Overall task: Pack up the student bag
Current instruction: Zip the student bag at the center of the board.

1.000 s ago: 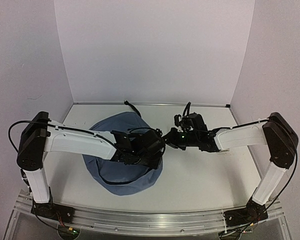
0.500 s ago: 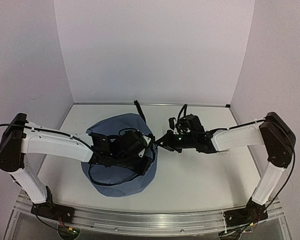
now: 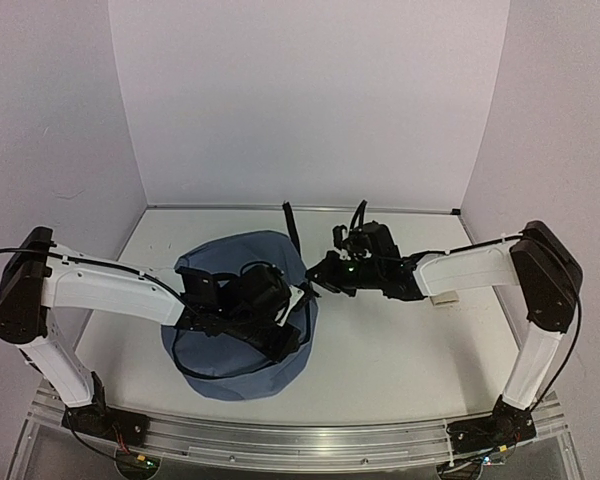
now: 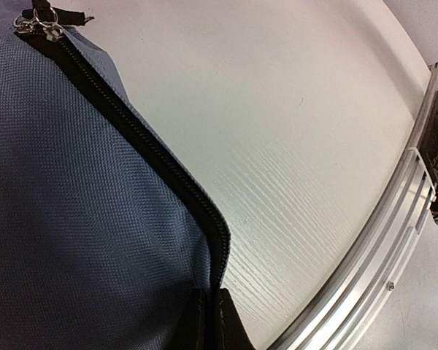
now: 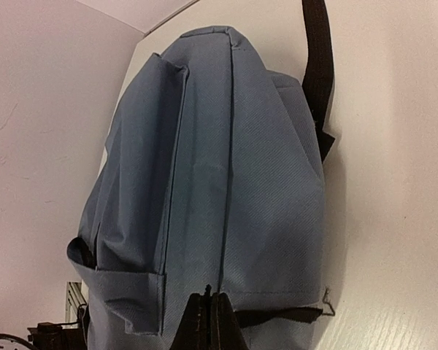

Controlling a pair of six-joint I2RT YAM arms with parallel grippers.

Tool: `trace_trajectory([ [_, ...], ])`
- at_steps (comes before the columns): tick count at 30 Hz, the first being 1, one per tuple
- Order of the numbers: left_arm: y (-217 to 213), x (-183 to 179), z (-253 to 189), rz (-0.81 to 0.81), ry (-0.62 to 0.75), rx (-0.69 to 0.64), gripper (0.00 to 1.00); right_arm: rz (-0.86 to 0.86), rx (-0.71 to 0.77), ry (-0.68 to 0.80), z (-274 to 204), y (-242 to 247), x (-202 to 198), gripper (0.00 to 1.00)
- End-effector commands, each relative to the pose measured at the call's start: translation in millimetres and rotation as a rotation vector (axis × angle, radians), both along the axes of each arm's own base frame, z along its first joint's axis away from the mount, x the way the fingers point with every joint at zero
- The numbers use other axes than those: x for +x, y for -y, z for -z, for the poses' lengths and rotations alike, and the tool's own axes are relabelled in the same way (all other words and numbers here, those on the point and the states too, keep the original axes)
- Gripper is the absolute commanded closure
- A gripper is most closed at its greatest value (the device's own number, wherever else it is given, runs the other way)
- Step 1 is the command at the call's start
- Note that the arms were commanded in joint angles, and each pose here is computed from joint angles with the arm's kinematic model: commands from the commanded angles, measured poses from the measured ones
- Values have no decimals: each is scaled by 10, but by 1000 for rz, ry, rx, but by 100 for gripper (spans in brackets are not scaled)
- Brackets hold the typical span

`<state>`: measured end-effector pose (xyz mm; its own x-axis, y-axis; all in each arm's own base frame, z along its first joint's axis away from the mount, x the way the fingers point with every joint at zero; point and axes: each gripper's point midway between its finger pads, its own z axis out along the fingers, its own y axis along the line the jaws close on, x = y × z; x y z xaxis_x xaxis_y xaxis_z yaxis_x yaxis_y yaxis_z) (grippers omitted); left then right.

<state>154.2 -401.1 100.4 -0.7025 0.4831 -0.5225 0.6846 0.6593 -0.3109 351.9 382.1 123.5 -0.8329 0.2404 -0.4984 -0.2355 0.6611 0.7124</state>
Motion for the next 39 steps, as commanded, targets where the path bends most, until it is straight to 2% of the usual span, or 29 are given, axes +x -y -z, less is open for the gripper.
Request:
trace_trajectory([
  [1,-86,-380,-26,108,-100,9,100,89,74,134,-410,-39,376,100],
  [19,-74,-526,-47,140,-164,-28,100,172,52,165,-350,-87,728,100],
  [26,71,-366,-143,73,-121,-75,100,145,59,186,-516,-33,648,100],
  [27,123,-337,-168,62,-116,-93,100,149,55,188,-535,8,624,98],
  [28,164,-310,-182,52,-113,-105,100,156,44,187,-539,62,593,91],
  [29,214,-281,-200,40,-109,-122,100,168,32,189,-553,124,575,77],
  [32,355,-207,-235,25,-97,-146,100,218,-28,182,-514,379,507,52],
  [34,486,-161,-254,23,-94,-165,100,261,-55,184,-538,570,473,43],
  [39,860,-88,-460,59,-76,-282,100,367,-110,233,-795,1009,339,31],
])
